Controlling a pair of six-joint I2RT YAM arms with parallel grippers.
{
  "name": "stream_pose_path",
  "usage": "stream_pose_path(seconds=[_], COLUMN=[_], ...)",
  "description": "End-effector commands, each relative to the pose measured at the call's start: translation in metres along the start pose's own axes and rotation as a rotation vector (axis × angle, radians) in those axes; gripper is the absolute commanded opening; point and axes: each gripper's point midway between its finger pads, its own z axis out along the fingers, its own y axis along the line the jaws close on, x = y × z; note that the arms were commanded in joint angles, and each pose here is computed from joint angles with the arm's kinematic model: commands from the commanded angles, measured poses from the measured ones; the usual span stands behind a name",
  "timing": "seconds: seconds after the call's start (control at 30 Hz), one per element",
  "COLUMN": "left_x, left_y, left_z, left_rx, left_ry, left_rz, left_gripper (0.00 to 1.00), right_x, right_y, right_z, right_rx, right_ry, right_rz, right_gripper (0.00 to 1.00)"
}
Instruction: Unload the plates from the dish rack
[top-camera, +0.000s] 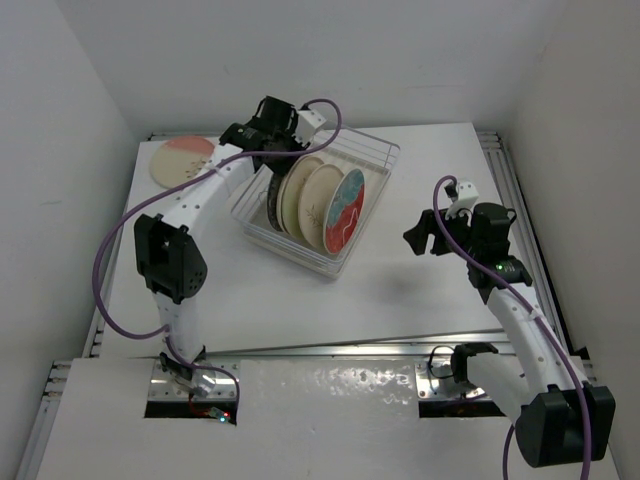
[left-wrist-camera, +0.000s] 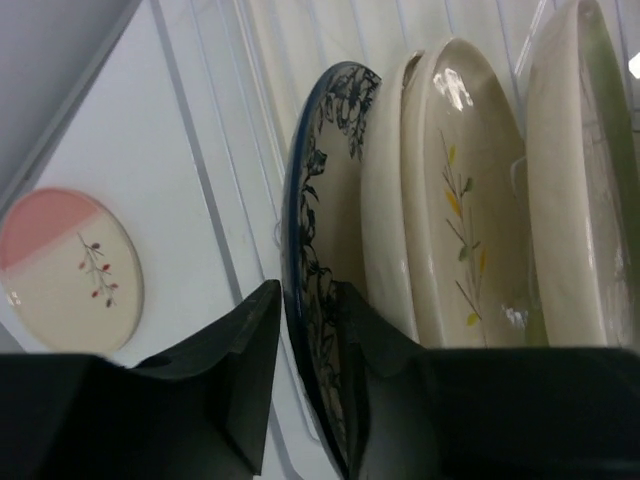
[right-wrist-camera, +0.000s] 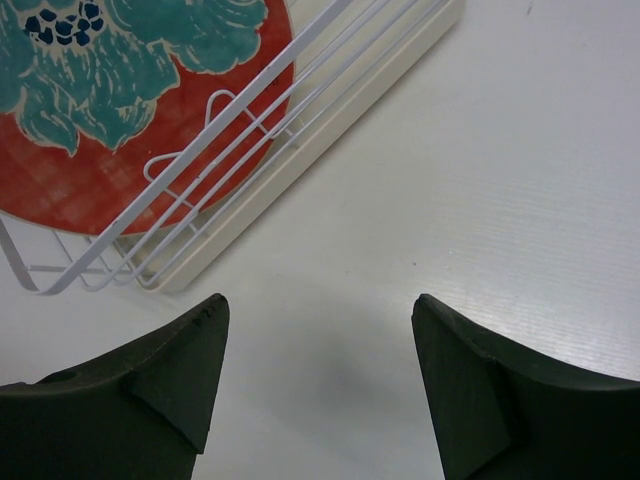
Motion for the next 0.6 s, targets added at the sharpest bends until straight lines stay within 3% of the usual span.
stream_pose_path(seconds=[0.0, 0.03, 0.13, 0.3, 0.47, 0.57], left_x=[0.012, 0.012, 0.004, -0.037, -0.090, -0.101], left_y=[-0.010, -0.010, -0.006, 0.020, 0.049, 0.059], left_z=[0.004, 0.003, -0.001, -0.026, -0.072, -0.091], left_rx=[0.052, 0.049, 0.035, -0.058, -0.167, -0.215], left_ry=[0.041, 0.041, 0.020, -0.100, -0.319, -0.377], left_rz=[-0.026, -0.031, -0.047, -0.082, -0.123, -0.155], left_gripper=[0.24, 0.12, 0.03, 0.00, 0.00, 0.00], right_x=[-0.010, -0.010, -0.009, -0.013, -0.021, -0.023], right_y=[0.005, 0.005, 0.006, 0.006, 0.009, 0.009], right_z=[-0.001, -0.002, -0.002, -0.002, -0.002, -0.003], right_rx=[-0.022, -0.023, -0.022, -0.019, -0.034, -0.033], right_ry=[-0.029, -0.031, -0.026, -0.037, -0.061, -0.068], right_rz=[-0.030, -0.028, -0.016, -0.008, -0.011, -0.015], right_gripper=[0.73, 0.73, 0.72, 0.72, 0.71, 0.71])
